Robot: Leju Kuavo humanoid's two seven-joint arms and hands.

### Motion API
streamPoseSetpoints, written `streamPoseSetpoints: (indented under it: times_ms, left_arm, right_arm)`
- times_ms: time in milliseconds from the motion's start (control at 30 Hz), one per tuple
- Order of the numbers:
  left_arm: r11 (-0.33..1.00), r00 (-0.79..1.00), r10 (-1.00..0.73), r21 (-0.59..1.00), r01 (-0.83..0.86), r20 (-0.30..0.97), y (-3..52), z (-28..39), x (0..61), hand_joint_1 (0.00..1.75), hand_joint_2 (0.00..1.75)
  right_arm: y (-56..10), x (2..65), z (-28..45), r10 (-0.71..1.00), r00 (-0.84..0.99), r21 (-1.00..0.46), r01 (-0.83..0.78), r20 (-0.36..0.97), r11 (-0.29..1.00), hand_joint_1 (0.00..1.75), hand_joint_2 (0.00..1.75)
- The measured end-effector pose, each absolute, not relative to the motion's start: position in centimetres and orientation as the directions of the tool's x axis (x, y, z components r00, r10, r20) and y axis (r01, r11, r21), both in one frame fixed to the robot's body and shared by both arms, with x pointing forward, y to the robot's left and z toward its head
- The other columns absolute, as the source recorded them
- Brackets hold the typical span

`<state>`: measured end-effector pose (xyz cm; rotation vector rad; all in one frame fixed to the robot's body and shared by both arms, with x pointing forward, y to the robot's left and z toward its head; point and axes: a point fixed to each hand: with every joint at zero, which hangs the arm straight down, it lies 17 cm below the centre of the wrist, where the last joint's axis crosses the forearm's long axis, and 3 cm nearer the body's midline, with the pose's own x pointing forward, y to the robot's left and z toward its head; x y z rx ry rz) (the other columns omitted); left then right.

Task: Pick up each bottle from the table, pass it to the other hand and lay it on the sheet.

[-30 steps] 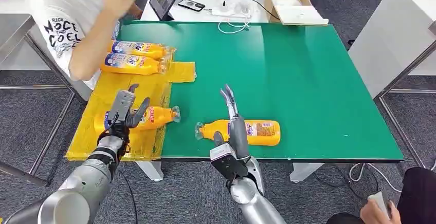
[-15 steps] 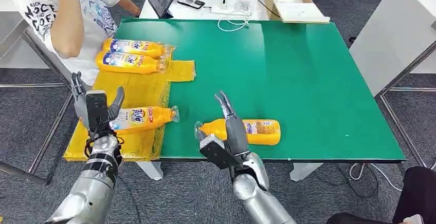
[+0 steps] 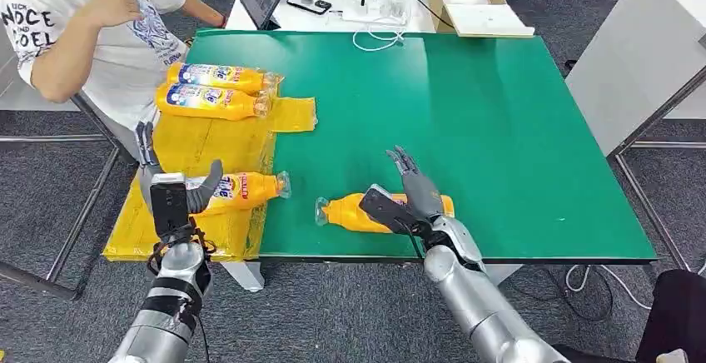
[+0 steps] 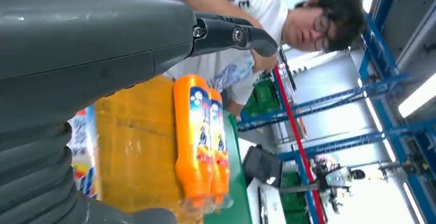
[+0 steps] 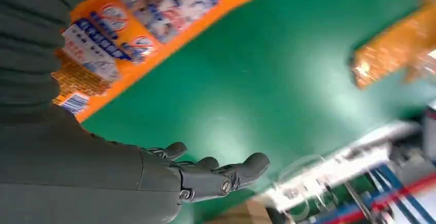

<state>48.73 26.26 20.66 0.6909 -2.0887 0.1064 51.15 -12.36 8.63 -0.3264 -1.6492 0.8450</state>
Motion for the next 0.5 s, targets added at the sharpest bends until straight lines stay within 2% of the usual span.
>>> streamPoseSetpoints:
  times_ms: [267, 500]
  left_arm:
    - [0.865, -0.450, -0.417, 0.191, -0.465, 0.790, 24.3, 20.3, 48.6, 0.00, 1.75]
    - [0.868, -0.454, -0.427, 0.214, -0.448, 0.782, 23.1, 20.1, 48.7, 0.00, 1.75]
  right_arm:
    - [-12.2, 50.7, 4.4, 0.645, -0.211, -0.661, -0.438, 0.734, 0.609, 0.00, 1.75]
    - [-12.4, 50.3, 3.5, 0.630, -0.211, -0.626, -0.540, 0.747, 0.562, 0.00, 1.75]
